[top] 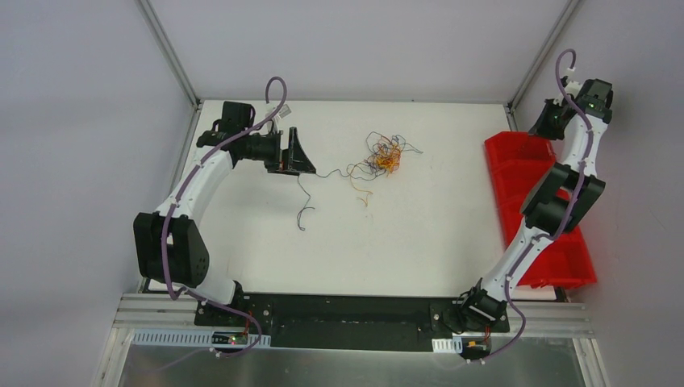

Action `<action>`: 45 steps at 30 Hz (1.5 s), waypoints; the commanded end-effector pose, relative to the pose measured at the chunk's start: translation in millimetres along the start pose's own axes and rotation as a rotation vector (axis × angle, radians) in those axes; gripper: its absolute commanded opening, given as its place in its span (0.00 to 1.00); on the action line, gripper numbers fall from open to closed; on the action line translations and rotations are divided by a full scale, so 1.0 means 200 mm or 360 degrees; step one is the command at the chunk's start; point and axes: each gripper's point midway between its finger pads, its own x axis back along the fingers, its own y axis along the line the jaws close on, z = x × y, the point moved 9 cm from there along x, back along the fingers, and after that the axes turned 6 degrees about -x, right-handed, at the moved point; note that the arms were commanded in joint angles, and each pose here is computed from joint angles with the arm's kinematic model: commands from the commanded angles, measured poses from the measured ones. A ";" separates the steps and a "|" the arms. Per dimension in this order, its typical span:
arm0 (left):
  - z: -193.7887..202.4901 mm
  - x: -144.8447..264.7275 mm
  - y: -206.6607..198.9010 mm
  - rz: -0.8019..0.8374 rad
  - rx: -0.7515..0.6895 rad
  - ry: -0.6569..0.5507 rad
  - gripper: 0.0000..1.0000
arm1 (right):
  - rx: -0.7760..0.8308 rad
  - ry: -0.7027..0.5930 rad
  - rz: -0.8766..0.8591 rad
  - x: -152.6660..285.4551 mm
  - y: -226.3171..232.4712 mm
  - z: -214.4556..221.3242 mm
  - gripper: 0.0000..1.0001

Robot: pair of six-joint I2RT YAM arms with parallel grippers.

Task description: Untangle the cables

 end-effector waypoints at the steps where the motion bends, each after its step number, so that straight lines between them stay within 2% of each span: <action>1: 0.01 0.00 0.01 0.0006 -0.0049 0.0002 1.00 | 0.0082 0.0028 0.0045 -0.02 0.05 0.01 0.12; 6: 0.02 0.00 0.02 -0.0047 -0.0048 -0.0002 1.00 | 0.0068 -0.0027 0.0082 0.01 0.08 -0.05 0.38; 8: 0.02 0.00 0.02 -0.0075 -0.0041 -0.0003 1.00 | 0.0049 -0.0064 0.0067 0.06 0.11 -0.10 0.51; 13: 0.04 -0.01 0.04 -0.0117 -0.0006 0.0007 1.00 | 0.0025 -0.0148 -0.0132 0.27 0.28 -0.16 0.82; 15: 0.02 -0.02 0.07 -0.0128 -0.0002 0.0017 1.00 | 0.0057 -0.0142 -0.0242 0.36 0.38 -0.15 0.89; 20: -0.07 -0.12 0.20 -0.0189 0.0002 0.0051 0.93 | 0.0201 0.0001 -0.0504 0.44 0.70 0.01 0.90; 23: -0.15 -0.20 0.28 -0.0127 -0.0012 0.0078 0.84 | 0.0281 0.0178 -0.0665 0.41 0.89 0.17 0.90; 29: -0.25 -0.45 0.38 -0.0035 -0.0077 0.0164 0.63 | 0.0354 0.0482 -0.0885 0.27 1.24 0.44 0.85; 34: -0.30 -0.70 0.41 0.0051 -0.0100 0.0227 0.51 | 0.0407 0.0664 -0.0975 0.08 1.49 0.66 0.79; 39: -0.29 -0.88 0.43 0.0120 -0.0084 0.0236 0.46 | 0.0399 0.0726 -0.0948 -0.10 1.63 0.81 0.74; 45: -0.27 -0.98 0.52 0.0076 -0.0005 0.0205 0.39 | 0.0318 0.0636 -0.0839 -0.29 1.70 0.86 0.64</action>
